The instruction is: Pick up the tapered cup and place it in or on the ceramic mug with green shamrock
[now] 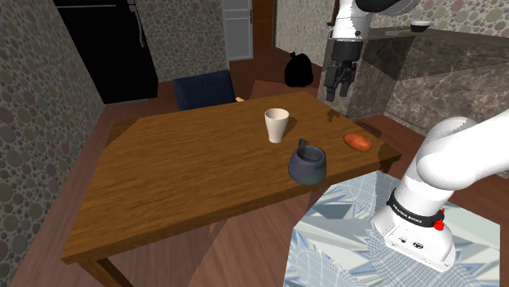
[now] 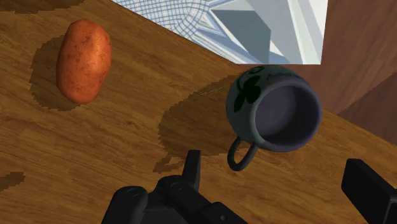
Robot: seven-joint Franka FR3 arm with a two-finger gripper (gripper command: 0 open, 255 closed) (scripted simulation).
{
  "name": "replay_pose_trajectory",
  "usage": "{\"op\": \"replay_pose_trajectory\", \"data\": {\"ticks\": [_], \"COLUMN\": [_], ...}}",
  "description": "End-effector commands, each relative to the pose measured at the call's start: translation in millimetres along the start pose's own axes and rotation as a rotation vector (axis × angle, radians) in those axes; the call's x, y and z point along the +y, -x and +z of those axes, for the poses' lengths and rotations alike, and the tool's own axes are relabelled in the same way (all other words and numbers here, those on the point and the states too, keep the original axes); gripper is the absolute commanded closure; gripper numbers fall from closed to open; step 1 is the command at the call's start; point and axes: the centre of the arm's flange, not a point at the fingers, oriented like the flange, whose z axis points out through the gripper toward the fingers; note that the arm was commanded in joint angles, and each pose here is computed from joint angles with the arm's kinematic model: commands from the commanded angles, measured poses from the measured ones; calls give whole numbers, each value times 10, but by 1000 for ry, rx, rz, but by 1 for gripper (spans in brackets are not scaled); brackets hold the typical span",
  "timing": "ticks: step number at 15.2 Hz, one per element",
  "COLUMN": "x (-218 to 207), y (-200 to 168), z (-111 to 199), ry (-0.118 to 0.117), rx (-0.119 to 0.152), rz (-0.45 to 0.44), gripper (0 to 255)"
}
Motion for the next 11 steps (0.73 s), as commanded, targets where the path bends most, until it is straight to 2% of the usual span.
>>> {"op": "replay_pose_trajectory", "data": {"ticks": [1,11], "x": [0,274], "y": [0,-1080], "z": [0,515], "ry": [0,10], "rx": [0,65], "rz": [0,88], "gripper": [0,0]}}
